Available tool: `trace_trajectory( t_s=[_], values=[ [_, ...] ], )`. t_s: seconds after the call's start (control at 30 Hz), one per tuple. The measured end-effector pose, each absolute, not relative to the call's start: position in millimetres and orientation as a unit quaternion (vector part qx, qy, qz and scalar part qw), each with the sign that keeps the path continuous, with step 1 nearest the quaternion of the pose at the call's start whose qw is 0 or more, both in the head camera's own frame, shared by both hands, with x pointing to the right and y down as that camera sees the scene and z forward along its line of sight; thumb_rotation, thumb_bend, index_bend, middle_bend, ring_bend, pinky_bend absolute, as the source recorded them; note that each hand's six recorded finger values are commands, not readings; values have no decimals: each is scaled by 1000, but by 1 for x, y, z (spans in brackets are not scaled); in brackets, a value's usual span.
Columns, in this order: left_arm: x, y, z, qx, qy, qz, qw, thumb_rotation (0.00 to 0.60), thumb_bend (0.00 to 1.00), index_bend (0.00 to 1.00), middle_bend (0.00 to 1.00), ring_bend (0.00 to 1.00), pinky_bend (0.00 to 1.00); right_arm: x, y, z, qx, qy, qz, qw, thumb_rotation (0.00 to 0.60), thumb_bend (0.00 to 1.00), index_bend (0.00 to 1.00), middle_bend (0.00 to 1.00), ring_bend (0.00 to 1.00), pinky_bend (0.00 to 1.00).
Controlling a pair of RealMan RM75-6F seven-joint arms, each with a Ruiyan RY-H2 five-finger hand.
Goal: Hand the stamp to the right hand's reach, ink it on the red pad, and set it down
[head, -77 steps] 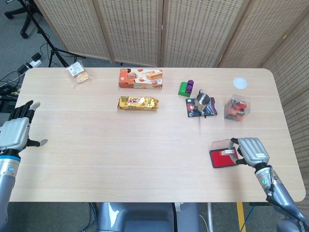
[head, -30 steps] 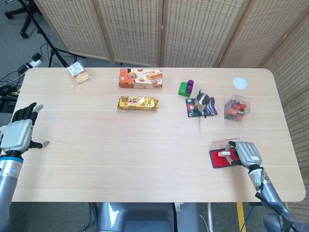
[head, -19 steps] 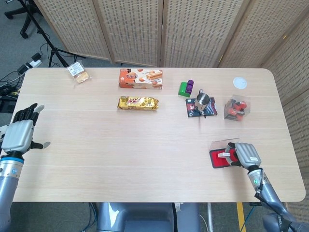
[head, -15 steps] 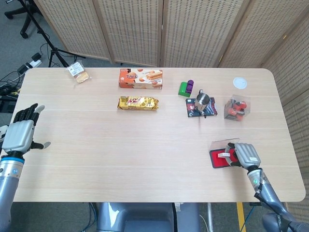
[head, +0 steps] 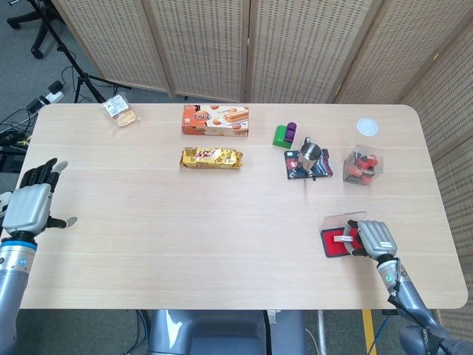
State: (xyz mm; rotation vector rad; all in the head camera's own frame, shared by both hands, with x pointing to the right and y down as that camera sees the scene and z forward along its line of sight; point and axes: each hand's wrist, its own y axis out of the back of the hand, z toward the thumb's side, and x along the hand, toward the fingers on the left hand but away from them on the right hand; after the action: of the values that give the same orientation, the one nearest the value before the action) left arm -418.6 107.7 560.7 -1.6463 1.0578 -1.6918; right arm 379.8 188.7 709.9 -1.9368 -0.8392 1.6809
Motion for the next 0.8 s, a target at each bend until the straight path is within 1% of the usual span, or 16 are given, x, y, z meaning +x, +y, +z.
trace_trajectory(
  t_s=[0.2,0.57,0.8],
  values=[
    [-419,108,560,-612,395,-628,274,600,100,0,0,0,0,378,185,706,-701,-307,604,221,600,543,577,1000,1000,1000],
    [-419,108,558,-613,397,-626,274,600,100,0,0,0,0,370,178,703,-697,-284,613,239,600,543,576,1000,1000,1000],
    [-421,107,557,-614,399,-625,271,600,100,0,0,0,0,366,179,701,-694,-281,621,231,600,543,577,1000,1000,1000]
  ],
)
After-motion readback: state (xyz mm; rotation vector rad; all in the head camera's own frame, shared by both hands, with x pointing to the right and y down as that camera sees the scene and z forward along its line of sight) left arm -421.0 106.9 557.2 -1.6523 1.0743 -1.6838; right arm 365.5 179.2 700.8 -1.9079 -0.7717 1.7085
